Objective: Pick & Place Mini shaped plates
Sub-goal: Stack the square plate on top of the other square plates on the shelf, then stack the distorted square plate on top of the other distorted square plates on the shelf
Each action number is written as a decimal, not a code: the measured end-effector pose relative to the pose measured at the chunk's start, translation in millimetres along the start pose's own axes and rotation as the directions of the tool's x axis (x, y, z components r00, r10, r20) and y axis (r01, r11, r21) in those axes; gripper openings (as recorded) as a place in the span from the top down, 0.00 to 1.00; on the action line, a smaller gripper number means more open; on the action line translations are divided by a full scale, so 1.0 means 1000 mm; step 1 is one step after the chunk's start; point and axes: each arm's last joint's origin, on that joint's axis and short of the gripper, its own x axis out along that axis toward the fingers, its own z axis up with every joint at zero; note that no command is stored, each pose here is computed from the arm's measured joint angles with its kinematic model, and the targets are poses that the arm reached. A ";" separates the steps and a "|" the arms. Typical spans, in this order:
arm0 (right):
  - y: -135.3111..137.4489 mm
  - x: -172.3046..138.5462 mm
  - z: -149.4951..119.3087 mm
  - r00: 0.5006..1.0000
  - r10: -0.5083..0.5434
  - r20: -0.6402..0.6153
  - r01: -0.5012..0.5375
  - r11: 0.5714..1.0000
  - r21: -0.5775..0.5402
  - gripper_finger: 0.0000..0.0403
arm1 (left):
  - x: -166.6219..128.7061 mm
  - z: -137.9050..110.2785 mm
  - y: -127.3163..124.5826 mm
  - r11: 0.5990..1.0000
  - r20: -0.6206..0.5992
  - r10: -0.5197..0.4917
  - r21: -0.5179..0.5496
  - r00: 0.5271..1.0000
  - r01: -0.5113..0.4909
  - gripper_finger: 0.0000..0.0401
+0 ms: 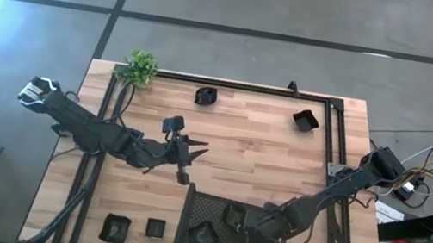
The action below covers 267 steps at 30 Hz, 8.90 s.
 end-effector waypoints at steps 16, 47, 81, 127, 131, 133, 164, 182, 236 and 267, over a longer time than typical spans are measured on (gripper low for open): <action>0.001 0.001 0.001 1.000 0.021 0.011 -0.020 0.999 -0.036 0.97 | 0.000 0.000 0.000 1.000 -0.002 -0.001 0.002 1.000 0.001 0.82; -0.007 0.019 -0.006 0.997 0.081 0.012 -0.081 0.996 -0.035 0.95 | 0.000 0.000 0.000 1.000 0.001 0.000 0.018 1.000 0.000 0.82; -0.008 0.019 -0.004 0.987 0.149 -0.053 -0.151 0.988 -0.043 0.95 | 0.000 0.000 0.000 0.999 0.000 0.000 0.053 1.000 0.000 0.82; -0.009 0.017 0.005 0.987 0.162 0.001 -0.161 0.982 -0.096 0.81 | 0.000 0.000 0.000 0.999 0.001 0.001 0.052 1.000 -0.001 0.82; -0.006 0.006 0.008 0.986 0.164 0.011 -0.161 0.976 -0.146 0.82 | 0.000 0.000 0.000 0.999 -0.001 0.009 0.052 1.000 -0.009 0.82; -0.003 -0.003 0.011 0.983 0.180 0.029 -0.173 0.970 -0.171 0.82 | 0.000 0.000 0.000 0.998 -0.004 0.018 0.053 1.000 -0.017 0.82; -0.024 -0.124 0.011 0.816 0.061 0.575 0.176 0.921 -0.348 0.84 | -0.037 -0.053 -0.011 0.889 -0.517 -0.438 -0.369 0.735 0.270 0.82; -0.025 -0.132 0.011 0.794 0.080 0.602 0.181 0.915 -0.361 0.84 | -0.087 -0.073 -0.049 0.710 -0.646 -0.669 -0.410 0.367 0.572 0.82; -0.026 -0.134 0.013 0.743 0.017 0.669 0.249 0.921 -0.300 0.85 | -0.114 -0.166 -0.089 0.556 -0.565 -0.805 -0.612 0.181 0.562 0.82; -0.026 -0.134 0.013 0.744 0.017 0.668 0.249 0.920 -0.302 0.85 | -0.117 -0.179 -0.087 0.543 -0.586 -0.801 -0.625 0.122 0.560 0.92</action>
